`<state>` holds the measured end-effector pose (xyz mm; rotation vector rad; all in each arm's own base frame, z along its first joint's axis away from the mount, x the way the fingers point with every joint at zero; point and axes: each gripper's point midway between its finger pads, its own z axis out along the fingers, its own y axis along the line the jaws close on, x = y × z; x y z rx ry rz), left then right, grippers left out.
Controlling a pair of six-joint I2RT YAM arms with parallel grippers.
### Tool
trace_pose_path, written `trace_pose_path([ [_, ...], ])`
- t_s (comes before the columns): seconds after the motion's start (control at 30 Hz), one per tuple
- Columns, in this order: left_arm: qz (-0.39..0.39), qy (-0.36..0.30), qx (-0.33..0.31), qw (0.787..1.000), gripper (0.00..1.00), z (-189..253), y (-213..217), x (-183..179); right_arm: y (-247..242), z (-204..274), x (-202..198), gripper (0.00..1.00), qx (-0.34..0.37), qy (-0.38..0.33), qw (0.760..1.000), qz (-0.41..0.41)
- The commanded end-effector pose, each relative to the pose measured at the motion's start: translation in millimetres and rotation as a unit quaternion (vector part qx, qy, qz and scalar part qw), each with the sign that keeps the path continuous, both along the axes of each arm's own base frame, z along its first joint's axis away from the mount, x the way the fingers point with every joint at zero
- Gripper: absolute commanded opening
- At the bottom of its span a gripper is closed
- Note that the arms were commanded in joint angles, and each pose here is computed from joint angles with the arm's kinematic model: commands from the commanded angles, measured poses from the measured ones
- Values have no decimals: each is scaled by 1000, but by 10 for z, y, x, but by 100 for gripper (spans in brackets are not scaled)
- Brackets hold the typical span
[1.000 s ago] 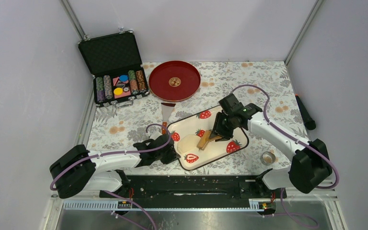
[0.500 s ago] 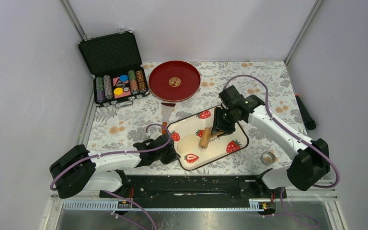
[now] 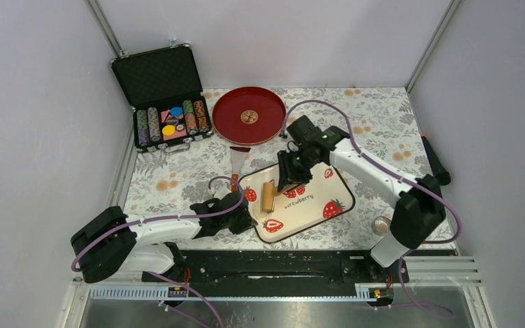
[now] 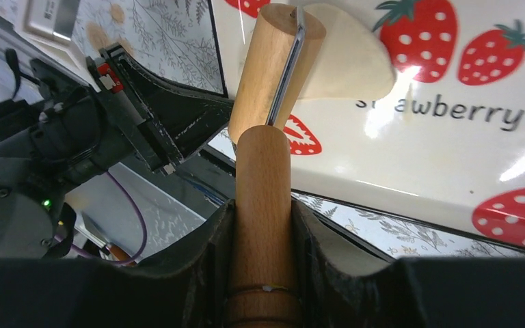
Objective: Roll out the dumpling wrappers from the dough
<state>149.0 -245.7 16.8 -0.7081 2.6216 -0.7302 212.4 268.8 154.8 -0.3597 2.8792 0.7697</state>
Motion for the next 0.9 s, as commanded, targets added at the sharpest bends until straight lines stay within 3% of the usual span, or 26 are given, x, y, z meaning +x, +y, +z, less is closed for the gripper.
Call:
trace_pose_path([
  [0.0,14,15,59,998,0,-189,226,-48,329,71,-32,0,25,-15,998,48],
  [0.37,12,15,59,998,0,-190,221,-48,431,-377,-96,0,-35,-11,996,86],
  [0.7,11,15,60,998,0,-193,223,-49,212,-687,-263,0,-171,-63,969,167],
  [0.87,11,15,60,998,0,-192,222,-49,292,-492,-245,0,-144,-80,975,147],
])
